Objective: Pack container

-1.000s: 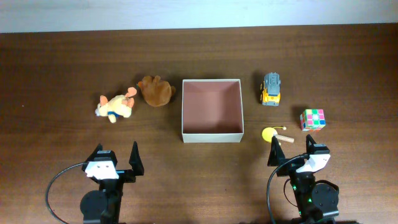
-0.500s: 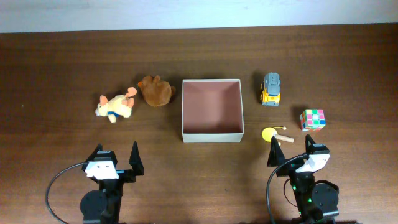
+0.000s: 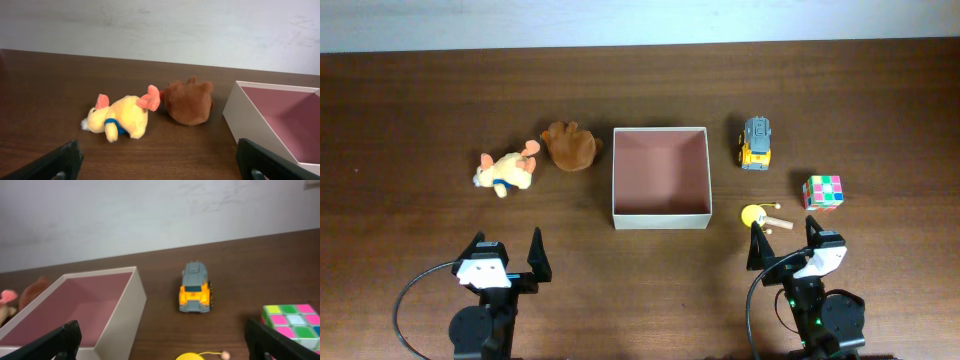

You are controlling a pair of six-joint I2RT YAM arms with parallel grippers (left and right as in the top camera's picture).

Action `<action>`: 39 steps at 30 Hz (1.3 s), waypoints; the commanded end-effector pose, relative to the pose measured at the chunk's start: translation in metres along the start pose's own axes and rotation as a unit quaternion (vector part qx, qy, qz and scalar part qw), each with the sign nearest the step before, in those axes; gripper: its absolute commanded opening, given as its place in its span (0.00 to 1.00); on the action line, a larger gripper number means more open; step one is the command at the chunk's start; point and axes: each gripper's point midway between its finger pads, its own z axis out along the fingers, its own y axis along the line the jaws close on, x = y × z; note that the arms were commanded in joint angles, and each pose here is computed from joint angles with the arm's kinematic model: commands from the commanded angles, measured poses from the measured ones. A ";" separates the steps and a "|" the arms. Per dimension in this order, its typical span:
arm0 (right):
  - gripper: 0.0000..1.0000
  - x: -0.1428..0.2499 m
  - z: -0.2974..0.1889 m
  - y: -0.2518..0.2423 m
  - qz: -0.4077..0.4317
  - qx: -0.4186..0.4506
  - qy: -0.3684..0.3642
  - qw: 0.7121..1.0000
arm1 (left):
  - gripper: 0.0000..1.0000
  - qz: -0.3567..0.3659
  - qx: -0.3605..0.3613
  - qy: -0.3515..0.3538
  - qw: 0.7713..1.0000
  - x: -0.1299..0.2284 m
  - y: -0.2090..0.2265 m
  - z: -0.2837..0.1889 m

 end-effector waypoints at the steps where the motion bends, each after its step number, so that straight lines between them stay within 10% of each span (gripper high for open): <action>1: 0.99 -0.045 -0.012 0.018 -0.006 -0.031 -0.035 0.999 | 1.00 0.008 0.004 -0.003 1.000 0.000 -0.001 0.000; 10: 0.99 -0.137 -0.027 0.021 -0.028 0.042 0.109 0.993 | 1.00 0.008 0.004 -0.003 1.000 0.000 -0.001 0.000; 20: 0.99 -0.181 0.072 0.029 -0.028 0.074 0.342 0.936 | 0.99 0.008 0.004 -0.003 1.000 0.000 -0.001 0.000; 39: 0.99 -0.027 0.208 -0.048 0.009 0.133 0.509 0.850 | 1.00 0.008 0.004 -0.003 1.000 0.000 -0.001 0.000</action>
